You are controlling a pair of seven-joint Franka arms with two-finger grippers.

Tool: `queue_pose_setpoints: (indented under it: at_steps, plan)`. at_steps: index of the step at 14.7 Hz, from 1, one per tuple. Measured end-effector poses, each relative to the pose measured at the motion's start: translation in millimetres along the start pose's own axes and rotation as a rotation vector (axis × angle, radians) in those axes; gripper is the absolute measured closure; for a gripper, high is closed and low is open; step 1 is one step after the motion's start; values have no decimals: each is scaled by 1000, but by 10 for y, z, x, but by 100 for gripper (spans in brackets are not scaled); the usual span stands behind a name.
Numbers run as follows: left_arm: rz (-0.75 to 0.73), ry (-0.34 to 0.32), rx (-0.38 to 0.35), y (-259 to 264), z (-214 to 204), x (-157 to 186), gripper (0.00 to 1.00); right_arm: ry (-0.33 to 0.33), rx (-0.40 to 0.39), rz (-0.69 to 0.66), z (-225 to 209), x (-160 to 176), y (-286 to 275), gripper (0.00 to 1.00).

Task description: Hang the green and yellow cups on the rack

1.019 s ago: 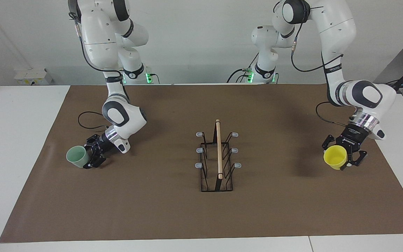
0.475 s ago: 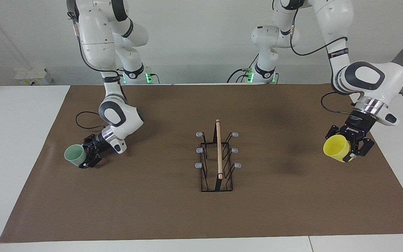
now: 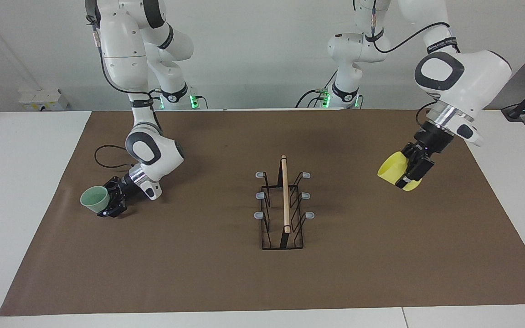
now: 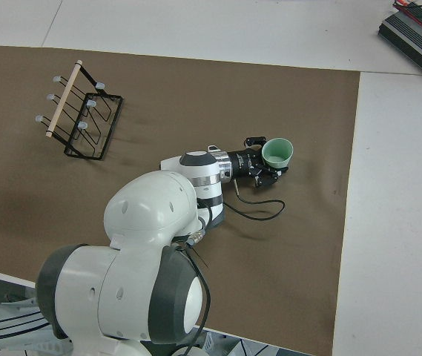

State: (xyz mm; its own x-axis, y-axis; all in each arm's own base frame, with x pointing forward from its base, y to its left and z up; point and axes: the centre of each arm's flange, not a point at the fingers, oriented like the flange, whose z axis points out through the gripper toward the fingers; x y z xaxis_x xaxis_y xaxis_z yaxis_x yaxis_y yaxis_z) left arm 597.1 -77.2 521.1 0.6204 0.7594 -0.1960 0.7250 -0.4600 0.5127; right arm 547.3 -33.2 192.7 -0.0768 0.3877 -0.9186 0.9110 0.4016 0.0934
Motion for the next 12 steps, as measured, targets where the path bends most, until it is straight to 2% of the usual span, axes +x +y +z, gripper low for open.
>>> queue_pose_setpoints:
  at_steps: [3,5,7,10,12]
  plan:
    - [165,32,101,158,192,-477,33,0,-1,0,-2,1,1,34]
    - [310,100,172,239,315,-739,33,0,-7,1,-28,-2,33,34]
    - [441,152,173,331,437,-1001,33,31,32,31,-67,-48,90,34]
    - [637,196,111,331,628,-1163,33,207,112,101,-235,-327,305,34]
    - [728,231,69,257,781,-1227,33,286,146,155,-372,-617,388,34]
